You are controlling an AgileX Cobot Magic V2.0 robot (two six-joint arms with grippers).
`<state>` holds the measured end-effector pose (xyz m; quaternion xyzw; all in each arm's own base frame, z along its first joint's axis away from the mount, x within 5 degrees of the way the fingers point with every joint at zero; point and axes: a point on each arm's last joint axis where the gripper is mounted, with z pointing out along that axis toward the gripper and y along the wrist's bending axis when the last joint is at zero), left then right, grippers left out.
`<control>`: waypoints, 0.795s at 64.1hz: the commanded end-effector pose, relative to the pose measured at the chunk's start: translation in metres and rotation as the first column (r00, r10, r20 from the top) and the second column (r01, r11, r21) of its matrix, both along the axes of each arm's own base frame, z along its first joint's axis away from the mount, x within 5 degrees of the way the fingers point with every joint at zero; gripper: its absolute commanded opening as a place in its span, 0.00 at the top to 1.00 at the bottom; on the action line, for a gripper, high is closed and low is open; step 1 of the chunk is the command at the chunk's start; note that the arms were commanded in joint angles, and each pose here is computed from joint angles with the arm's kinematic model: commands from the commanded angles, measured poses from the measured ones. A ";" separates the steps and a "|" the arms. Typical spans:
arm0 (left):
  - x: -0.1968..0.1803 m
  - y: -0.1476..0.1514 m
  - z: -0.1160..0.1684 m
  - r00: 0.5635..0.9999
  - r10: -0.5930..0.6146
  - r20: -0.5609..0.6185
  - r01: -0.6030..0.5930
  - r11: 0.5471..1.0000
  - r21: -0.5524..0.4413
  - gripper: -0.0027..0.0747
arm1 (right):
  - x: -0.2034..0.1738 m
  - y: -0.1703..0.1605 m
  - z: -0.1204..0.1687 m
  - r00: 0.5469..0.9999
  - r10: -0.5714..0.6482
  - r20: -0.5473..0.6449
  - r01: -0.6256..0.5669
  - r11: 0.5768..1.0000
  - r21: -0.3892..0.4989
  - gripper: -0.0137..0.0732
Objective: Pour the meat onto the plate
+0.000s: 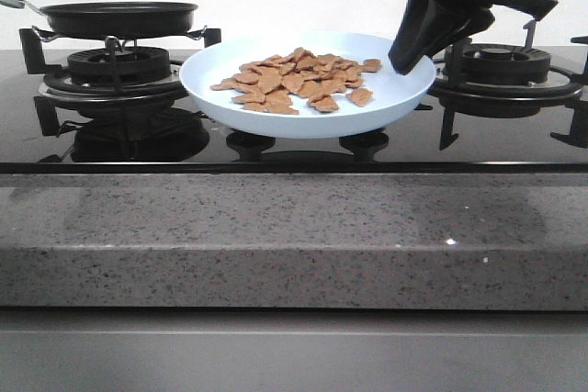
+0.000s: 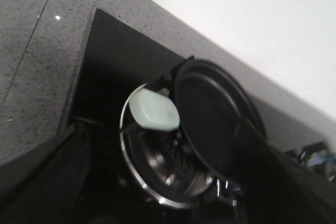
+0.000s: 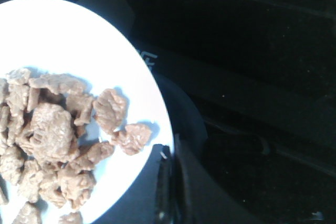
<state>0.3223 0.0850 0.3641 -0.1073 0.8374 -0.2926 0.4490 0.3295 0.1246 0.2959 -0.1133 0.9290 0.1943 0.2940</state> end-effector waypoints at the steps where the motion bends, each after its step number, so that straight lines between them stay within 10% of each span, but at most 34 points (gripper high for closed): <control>1: -0.027 -0.021 0.042 0.995 0.012 0.095 -0.022 0.994 0.108 0.26 | -0.003 -0.002 0.028 0.994 -0.018 0.107 0.013 0.999 0.045 0.98; 19: -0.098 -0.092 0.069 0.988 -0.080 0.129 0.015 0.895 0.445 0.26 | -0.003 -0.002 0.028 0.994 -0.018 0.107 0.013 0.999 0.045 0.98; 51: -0.207 -0.109 0.015 0.980 -0.132 0.148 0.034 0.847 0.530 0.26 | -0.003 -0.002 0.028 0.994 -0.018 0.107 0.013 0.999 0.045 0.98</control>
